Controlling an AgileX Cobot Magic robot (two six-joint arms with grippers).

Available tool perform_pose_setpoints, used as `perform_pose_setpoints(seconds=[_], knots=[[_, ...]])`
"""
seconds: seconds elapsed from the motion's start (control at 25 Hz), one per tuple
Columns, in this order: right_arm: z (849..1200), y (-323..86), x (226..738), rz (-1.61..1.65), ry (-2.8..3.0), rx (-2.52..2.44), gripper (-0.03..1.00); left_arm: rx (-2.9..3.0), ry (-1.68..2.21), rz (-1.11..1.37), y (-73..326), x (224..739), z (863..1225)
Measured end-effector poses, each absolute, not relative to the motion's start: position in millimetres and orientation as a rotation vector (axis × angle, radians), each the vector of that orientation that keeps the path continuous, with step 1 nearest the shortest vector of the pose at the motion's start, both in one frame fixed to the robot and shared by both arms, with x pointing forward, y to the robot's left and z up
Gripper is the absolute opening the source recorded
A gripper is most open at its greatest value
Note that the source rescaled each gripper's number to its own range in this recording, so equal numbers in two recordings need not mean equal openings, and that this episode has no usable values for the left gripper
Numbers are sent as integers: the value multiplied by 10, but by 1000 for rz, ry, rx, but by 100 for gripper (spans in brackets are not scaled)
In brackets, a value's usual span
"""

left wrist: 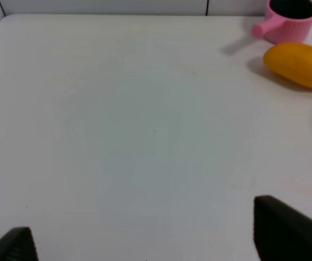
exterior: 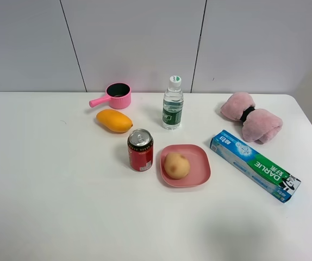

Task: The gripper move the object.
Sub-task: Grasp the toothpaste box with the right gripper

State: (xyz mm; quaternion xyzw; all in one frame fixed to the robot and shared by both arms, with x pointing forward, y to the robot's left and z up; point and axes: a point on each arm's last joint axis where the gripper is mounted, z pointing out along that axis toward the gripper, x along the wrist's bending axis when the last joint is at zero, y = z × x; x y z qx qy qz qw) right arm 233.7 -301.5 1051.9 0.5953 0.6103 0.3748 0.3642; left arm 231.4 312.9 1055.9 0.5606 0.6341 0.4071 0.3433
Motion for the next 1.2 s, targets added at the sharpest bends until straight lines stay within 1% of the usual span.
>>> perform_pose_setpoints(seconds=[0.24,0.28,0.32,0.36,0.44,0.52,0.56,0.64,0.68,0.84,0.96,1.2], knots=[[10612,-3011,2430,910,1624,1578,81,1457,1648,1058,3129,2314,10559],[10693,-3010,2453,896,1637,1573,81,1457,1648,1058,3129,2314,10559],[10896,-3011,2550,860,1666,1555,81,1457,1648,1058,3129,2314,10559],[10896,-3011,2550,860,1666,1555,81,1457,1648,1058,3129,2314,10559],[11083,-3012,2675,815,1702,1539,81,1457,1648,1058,3129,2314,10559],[11237,-3006,2856,759,1754,1539,81,1457,1648,1058,3129,2314,10559],[11370,-2997,3038,712,1808,1528,81,1457,1648,1058,3129,2314,10559],[11433,-2983,3277,647,1879,1540,81,1457,1648,1058,3129,2314,10559],[11457,-2977,3375,615,1913,1553,84,1457,1648,1058,3129,2314,10559],[11380,-2944,3863,452,2073,1652,97,1457,1648,1058,3129,2314,10559],[11238,-2938,4198,331,2162,1682,99,1457,1648,1058,3129,2314,10559],[10879,-2945,4697,115,2367,1571,100,1457,1648,1058,3129,2314,10559]])
